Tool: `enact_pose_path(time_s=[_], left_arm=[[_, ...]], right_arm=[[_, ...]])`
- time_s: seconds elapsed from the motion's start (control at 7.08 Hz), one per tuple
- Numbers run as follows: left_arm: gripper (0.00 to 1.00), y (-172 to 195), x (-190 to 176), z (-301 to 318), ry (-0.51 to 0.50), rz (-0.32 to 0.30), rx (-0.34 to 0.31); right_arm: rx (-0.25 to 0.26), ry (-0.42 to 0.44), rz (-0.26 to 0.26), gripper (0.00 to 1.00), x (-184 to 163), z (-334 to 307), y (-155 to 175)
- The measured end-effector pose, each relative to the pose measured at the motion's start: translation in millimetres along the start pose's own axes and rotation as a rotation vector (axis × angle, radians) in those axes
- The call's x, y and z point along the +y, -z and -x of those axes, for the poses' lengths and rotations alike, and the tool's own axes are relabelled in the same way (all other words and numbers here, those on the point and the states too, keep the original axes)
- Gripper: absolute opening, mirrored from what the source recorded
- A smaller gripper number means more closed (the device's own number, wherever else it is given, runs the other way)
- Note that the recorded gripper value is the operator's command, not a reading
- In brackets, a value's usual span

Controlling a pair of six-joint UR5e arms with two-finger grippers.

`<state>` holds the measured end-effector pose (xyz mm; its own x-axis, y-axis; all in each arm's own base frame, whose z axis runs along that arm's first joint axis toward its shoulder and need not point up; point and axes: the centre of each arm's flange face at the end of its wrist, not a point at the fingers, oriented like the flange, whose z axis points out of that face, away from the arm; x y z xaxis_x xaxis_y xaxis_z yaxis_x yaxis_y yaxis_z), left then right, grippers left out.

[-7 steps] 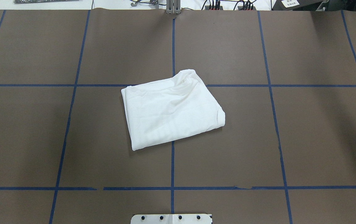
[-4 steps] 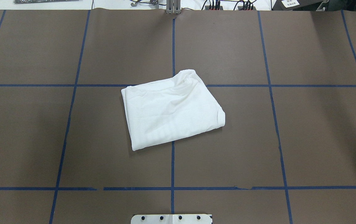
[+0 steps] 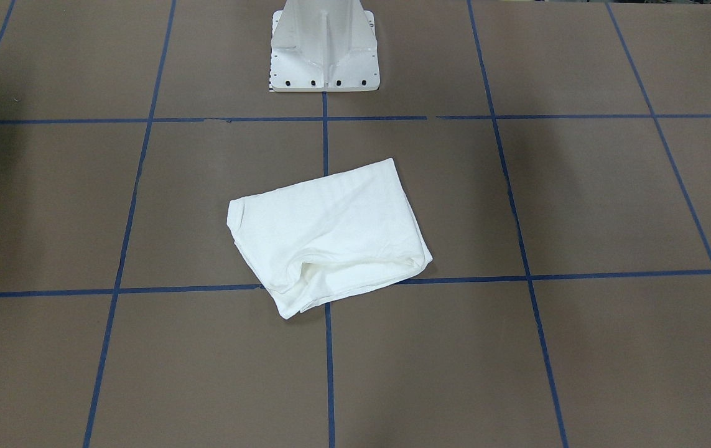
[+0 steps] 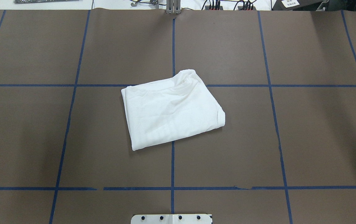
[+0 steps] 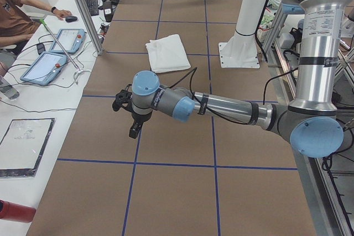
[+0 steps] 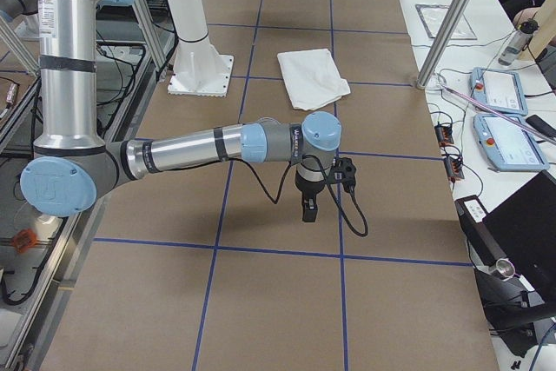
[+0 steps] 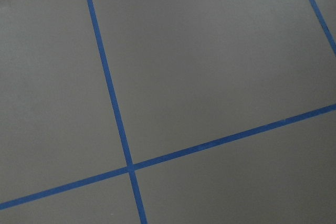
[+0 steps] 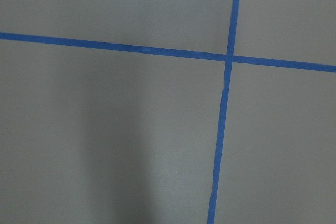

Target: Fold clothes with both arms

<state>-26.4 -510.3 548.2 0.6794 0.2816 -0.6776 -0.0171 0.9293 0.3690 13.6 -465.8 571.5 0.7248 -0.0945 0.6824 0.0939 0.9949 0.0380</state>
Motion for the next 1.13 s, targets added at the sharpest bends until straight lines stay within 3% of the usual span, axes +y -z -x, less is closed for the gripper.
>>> enact_pose_path(time_s=[1.13], left_arm=[[1.0, 4, 18, -1, 0.01, -0.006, 0.022]], right_arm=[[0.042, 0.01, 0.011, 1.0, 20, -2, -4]])
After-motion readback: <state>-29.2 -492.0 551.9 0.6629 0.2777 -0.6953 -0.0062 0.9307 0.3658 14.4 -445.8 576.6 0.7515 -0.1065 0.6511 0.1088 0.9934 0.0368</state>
